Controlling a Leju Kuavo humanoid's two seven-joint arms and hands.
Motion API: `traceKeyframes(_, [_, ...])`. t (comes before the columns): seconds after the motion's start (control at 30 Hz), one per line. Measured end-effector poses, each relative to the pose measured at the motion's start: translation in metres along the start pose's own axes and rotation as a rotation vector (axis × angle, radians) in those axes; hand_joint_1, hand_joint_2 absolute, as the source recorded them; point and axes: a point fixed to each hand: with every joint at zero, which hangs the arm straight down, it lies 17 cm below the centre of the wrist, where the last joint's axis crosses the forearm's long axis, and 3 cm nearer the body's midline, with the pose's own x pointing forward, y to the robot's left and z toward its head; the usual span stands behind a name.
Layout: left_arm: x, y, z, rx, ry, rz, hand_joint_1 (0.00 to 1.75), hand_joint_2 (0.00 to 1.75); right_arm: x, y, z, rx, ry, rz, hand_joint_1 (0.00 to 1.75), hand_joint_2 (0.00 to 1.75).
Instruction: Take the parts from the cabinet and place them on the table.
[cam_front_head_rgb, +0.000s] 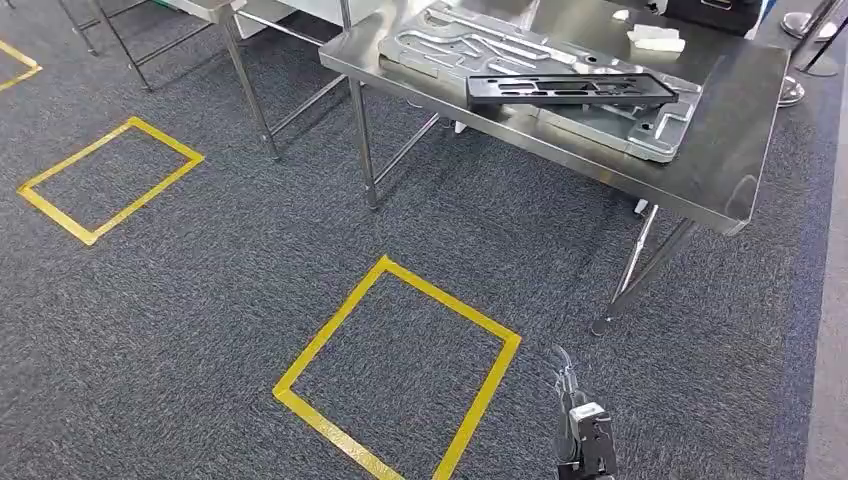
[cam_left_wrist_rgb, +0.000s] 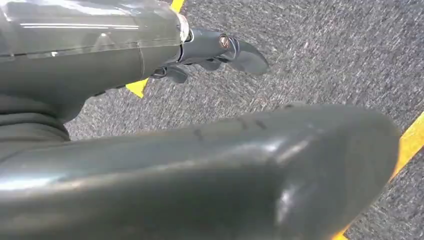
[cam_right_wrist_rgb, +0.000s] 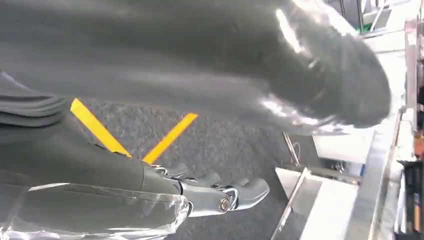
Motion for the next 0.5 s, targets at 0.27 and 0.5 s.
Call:
traceKeyframes(0.27, [-0.001, 0.006, -0.001, 0.013, 0.003, 0.003, 0.00, 0.00, 0.000, 0.005, 0.004, 0.031, -0.003, 0.004, 0.00, 0.00])
traceKeyframes(0.5, [-0.002, 0.006, -0.001, 0.013, 0.015, 0.020, 0.00, 0.00, -0.014, 0.005, 0.011, 0.040, 0.035, 0.016, 0.00, 0.00])
